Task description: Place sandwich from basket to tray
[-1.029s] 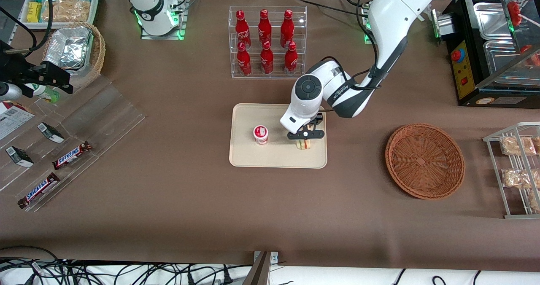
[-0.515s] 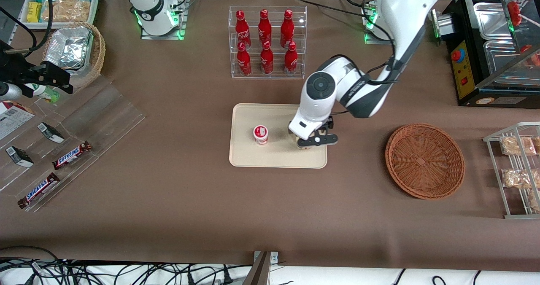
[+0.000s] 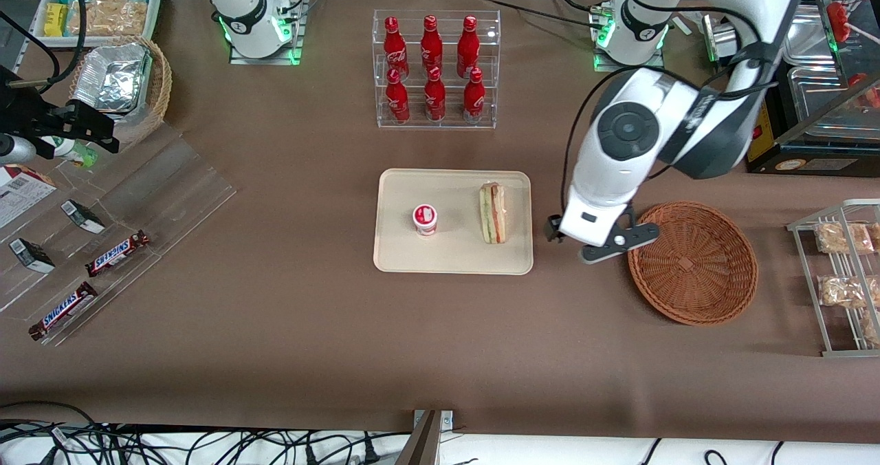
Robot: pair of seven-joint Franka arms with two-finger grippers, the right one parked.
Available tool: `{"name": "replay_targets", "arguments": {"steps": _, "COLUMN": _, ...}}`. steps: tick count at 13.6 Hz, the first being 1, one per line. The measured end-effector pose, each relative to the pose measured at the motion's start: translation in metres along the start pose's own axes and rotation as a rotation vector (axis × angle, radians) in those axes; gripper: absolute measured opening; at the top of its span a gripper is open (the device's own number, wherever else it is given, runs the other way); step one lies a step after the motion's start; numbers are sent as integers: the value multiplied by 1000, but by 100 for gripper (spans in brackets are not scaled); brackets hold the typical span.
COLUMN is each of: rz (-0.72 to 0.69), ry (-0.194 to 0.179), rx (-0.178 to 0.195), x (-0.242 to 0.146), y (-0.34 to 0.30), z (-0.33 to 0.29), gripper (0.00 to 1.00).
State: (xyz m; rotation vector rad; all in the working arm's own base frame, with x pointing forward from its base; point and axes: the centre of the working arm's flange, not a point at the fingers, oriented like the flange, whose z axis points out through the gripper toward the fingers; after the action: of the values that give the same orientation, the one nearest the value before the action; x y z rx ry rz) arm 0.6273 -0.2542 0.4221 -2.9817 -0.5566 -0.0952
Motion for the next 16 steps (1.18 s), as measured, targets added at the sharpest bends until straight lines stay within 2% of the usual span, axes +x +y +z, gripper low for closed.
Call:
{"name": "replay_targets", "arguments": {"steps": 2, "rz": 15, "ry": -18, "rx": -4, "x": 13, "y": -23, "z": -14, "gripper": 100}}
{"name": "replay_targets", "arguments": {"steps": 4, "rz": 38, "ry": -52, "rx": -5, "x": 30, "y": -52, "z": -29, "gripper": 100}}
{"name": "replay_targets", "arguments": {"steps": 7, "rz": 91, "ry": -99, "rx": -30, "x": 50, "y": -91, "z": -52, "gripper": 100}}
{"name": "replay_targets", "arguments": {"steps": 16, "rz": 307, "ry": -166, "rx": -77, "x": 42, "y": -201, "z": -141, "gripper": 100}}
